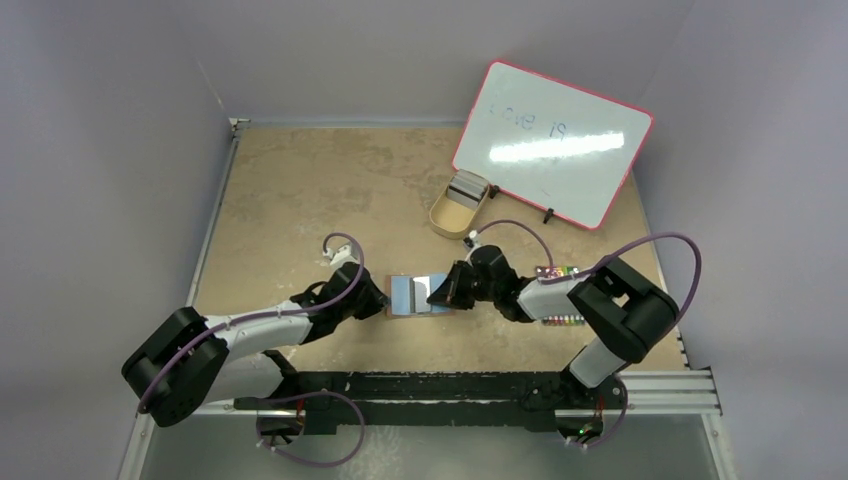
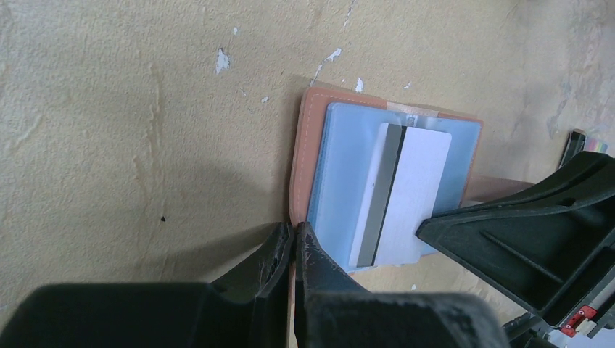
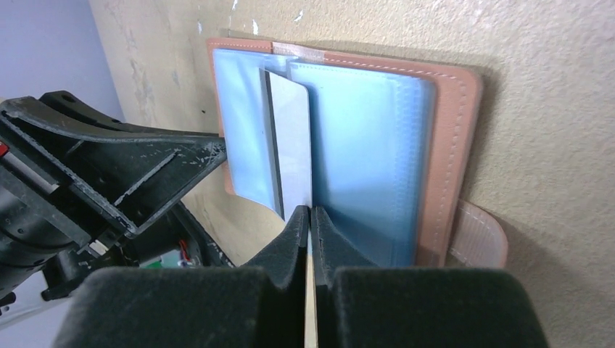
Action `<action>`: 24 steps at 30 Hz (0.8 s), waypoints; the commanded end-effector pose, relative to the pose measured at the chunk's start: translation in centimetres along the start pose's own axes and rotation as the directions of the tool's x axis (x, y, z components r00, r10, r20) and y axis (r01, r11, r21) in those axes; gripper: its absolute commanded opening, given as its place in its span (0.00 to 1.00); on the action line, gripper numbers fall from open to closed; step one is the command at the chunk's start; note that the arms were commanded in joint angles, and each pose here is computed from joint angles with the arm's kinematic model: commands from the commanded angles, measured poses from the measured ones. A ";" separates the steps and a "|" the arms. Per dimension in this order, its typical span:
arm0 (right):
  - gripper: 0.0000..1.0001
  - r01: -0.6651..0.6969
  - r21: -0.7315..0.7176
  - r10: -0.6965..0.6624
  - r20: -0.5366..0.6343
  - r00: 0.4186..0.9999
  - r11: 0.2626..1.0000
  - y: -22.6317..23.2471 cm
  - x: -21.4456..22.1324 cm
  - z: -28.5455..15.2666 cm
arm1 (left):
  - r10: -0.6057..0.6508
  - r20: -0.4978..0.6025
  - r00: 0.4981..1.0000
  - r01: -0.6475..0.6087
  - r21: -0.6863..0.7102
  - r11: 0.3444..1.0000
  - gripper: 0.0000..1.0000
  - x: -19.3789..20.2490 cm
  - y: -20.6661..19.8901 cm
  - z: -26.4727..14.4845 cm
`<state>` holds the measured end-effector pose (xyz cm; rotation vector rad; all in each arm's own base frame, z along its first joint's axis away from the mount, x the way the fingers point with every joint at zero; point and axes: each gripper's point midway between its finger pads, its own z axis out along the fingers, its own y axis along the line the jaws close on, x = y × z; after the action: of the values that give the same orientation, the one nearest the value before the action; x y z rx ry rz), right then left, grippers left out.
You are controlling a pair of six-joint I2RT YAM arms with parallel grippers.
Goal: Put the credit cards into the card holder
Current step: Insert the credit card into the card holder.
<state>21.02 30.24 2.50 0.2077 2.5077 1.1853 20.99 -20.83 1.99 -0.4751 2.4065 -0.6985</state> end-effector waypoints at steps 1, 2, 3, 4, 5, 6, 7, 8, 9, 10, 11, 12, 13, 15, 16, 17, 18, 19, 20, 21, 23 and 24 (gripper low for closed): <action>0.02 0.018 -0.010 -0.018 -0.031 0.999 1.000 1.1 0.6 0.6 | -0.021 0.008 1.000 0.020 0.054 0.998 0.00 -0.2 -1.4 -0.1; 0.03 0.023 -0.004 -0.023 -0.035 0.999 1.000 1.1 0.6 0.7 | -0.021 0.007 1.000 0.020 0.053 0.998 0.00 -0.2 -1.4 -0.1; 0.03 0.030 0.004 -0.029 -0.038 0.999 1.000 1.1 0.6 0.8 | -0.020 0.007 1.000 0.020 0.053 0.998 0.00 -0.2 -1.4 -0.1; 0.04 0.036 0.018 -0.035 -0.043 0.998 0.999 0.9 0.7 0.9 | -0.021 0.008 1.000 0.020 0.055 0.998 0.00 -0.3 -1.4 -0.1; 0.05 0.046 0.030 -0.045 -0.045 0.998 0.998 0.9 0.6 0.9 | -0.021 0.008 1.000 0.020 0.054 0.998 0.00 -0.2 -1.4 -0.1; 0.07 0.055 0.044 -0.053 -0.046 0.998 0.998 0.8 0.5 0.9 | -0.021 0.008 1.000 0.021 0.055 0.998 0.00 -0.3 -1.4 -0.1; 0.08 0.063 0.052 -0.061 -0.045 0.997 0.997 0.8 0.4 0.9 | -0.022 0.009 1.000 0.021 0.056 0.998 0.00 -0.3 -1.5 -0.1; 0.09 0.070 0.058 -0.067 -0.044 0.997 0.996 0.7 0.4 0.9 | -0.020 0.010 1.000 0.020 0.056 0.998 0.00 -0.3 -1.5 -0.1; 0.09 0.074 0.060 -0.072 -0.045 0.996 0.995 0.8 0.5 0.9 | -0.022 0.010 1.000 0.021 0.056 0.998 0.00 -0.3 -1.5 -0.1; 0.09 0.080 0.059 -0.078 -0.050 0.996 0.995 0.8 0.5 1.0 | -0.022 0.011 1.000 0.021 0.057 0.998 0.00 -0.3 -1.5 -0.1; 0.09 0.086 0.053 -0.083 -0.056 0.995 0.995 1.0 0.6 1.2 | -0.021 0.011 1.000 0.020 0.059 0.998 0.00 -0.3 -1.5 -0.1; 0.09 0.089 0.050 -0.086 -0.060 0.994 0.995 1.1 0.7 1.3 | -0.020 0.011 1.000 0.020 0.062 0.998 0.00 -0.3 -1.6 -0.1; 0.09 0.093 0.050 -0.090 -0.068 0.994 0.994 1.2 0.8 1.5 | -0.021 0.011 1.000 0.021 0.062 0.998 0.00 -0.4 -1.6 -0.1; 0.09 0.104 0.041 -0.101 -0.075 0.992 0.994 1.6 1.0 1.9 | -0.021 0.010 1.000 0.020 0.066 0.998 0.00 -0.4 -1.7 -0.2; 0.09 0.110 0.040 -0.107 -0.079 0.991 0.993 1.7 1.0 2.1 | -0.019 0.010 1.000 0.019 0.066 0.998 0.00 -0.3 -1.7 -0.1; 0.09 0.115 0.044 -0.111 -0.085 0.990 0.992 1.7 1.1 2.2 | -0.018 0.010 1.000 0.017 0.065 0.998 0.00 -0.3 -1.7 -0.1; 0.09 0.121 0.047 -0.117 -0.088 0.989 0.992 1.7 1.2 2.3 | -0.017 0.010 1.000 0.016 0.067 0.998 0.00 -0.3 -1.7 -0.1; 0.10 0.125 0.050 -0.120 -0.089 0.989 0.991 1.8 1.1 2.3 | -0.015 0.010 1.000 0.015 0.069 0.998 0.00 -0.3 -1.8 -0.1; 0.11 0.129 0.059 -0.123 -0.090 0.988 0.990 1.7 1.1 2.3 | -0.014 0.010 1.000 0.013 0.070 0.997 0.00 -0.4 -1.9 -0.1; 0.13 0.135 0.067 -0.129 -0.086 0.988 0.989 1.6 1.0 2.2 | -0.012 0.011 1.000 0.011 0.070 0.998 0.00 -0.4 -1.9 -0.1; 0.20 0.150 0.088 -0.143 -0.073 0.987 0.985 1.6 0.5 1.8 | -0.009 0.012 1.000 0.008 0.068 0.998 0.00 -0.5 -1.9 -0.2; 0.24 0.157 0.102 -0.151 -0.066 0.986 0.982 1.5 0.4 1.6 | -0.006 0.012 1.000 0.005 0.065 0.998 0.00 -0.5 -1.8 -0.2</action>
<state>20.72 33.01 2.05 0.0450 2.5966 1.1047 20.94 -21.01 2.07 -0.4764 2.4079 -0.7120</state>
